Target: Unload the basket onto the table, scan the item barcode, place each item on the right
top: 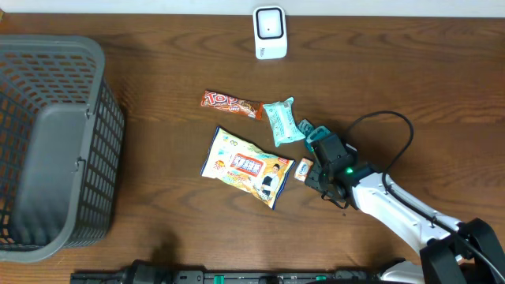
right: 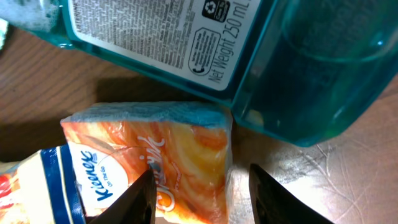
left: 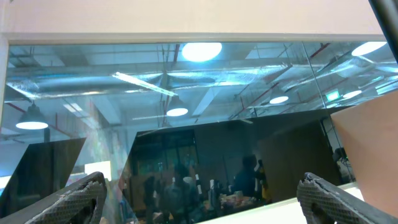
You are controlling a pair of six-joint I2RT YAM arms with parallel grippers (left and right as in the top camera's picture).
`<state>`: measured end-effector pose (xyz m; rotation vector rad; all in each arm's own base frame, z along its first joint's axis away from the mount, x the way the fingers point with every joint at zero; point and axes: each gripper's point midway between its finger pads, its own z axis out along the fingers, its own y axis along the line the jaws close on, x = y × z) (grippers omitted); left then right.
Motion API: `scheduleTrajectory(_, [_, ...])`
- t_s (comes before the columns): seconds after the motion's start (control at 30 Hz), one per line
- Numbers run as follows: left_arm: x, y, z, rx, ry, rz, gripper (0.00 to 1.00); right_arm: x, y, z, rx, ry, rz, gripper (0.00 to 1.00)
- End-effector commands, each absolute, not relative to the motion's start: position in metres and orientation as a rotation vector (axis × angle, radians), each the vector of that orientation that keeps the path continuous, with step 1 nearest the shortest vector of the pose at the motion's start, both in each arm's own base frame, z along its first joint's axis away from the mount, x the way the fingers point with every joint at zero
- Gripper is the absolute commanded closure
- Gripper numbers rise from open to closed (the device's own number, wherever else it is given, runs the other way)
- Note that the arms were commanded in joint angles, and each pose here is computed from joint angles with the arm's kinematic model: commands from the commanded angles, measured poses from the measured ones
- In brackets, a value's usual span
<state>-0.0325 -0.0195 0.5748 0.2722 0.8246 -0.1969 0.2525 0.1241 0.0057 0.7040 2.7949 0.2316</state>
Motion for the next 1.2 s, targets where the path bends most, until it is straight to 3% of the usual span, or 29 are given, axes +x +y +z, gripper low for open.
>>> scheduleTrajectory(0.0, [-0.038,-0.021,0.575,0.274,0.814,-0.213,0.02,0.255,0.104,-0.005,0.701,2.781,0.085,0.57])
scheduleTrajectory(0.17, [-0.038,-0.021,0.575,0.274,0.814,-0.213,0.02,0.260,0.097,-0.005,0.670,2.752,0.023,0.52])
scheduleTrajectory(0.33, [-0.038,-0.021,0.575,0.274,0.814,-0.213,0.02,0.263,0.094,-0.006,0.619,2.740,-0.002,0.78])
scheduleTrajectory(0.43, [-0.038,-0.021,0.575,0.274,0.814,-0.213,0.02,0.261,0.094,-0.010,0.621,2.745,0.008,0.77])
scheduleTrajectory(0.47, [-0.038,-0.021,0.575,0.274,0.814,-0.213,0.02,0.260,0.094,-0.010,0.621,2.749,0.010,0.70])
scheduleTrajectory(0.53, [-0.038,-0.021,0.575,0.274,0.814,-0.213,0.02,0.259,0.099,-0.010,0.620,2.764,0.042,0.42])
scheduleTrajectory(0.7, [-0.038,-0.021,0.575,0.274,0.814,-0.213,0.02,0.264,0.113,0.007,0.608,2.742,0.172,0.21])
scheduleTrajectory(0.87, [-0.038,-0.021,0.574,0.274,0.814,-0.213,0.02,0.271,0.116,0.034,0.600,2.663,0.250,0.15])
scheduleTrajectory(0.93, [-0.037,-0.021,0.574,0.275,0.816,-0.214,0.02,0.273,0.117,0.039,0.620,2.641,0.267,0.02])
scheduleTrajectory(0.97, [-0.036,-0.021,0.573,0.275,0.819,-0.214,0.02,0.274,0.116,0.039,0.635,2.634,0.266,0.01])
scheduleTrajectory(1.17, [-0.030,-0.023,0.572,0.276,0.826,-0.214,0.02,0.271,0.109,0.026,0.709,2.645,0.204,0.08])
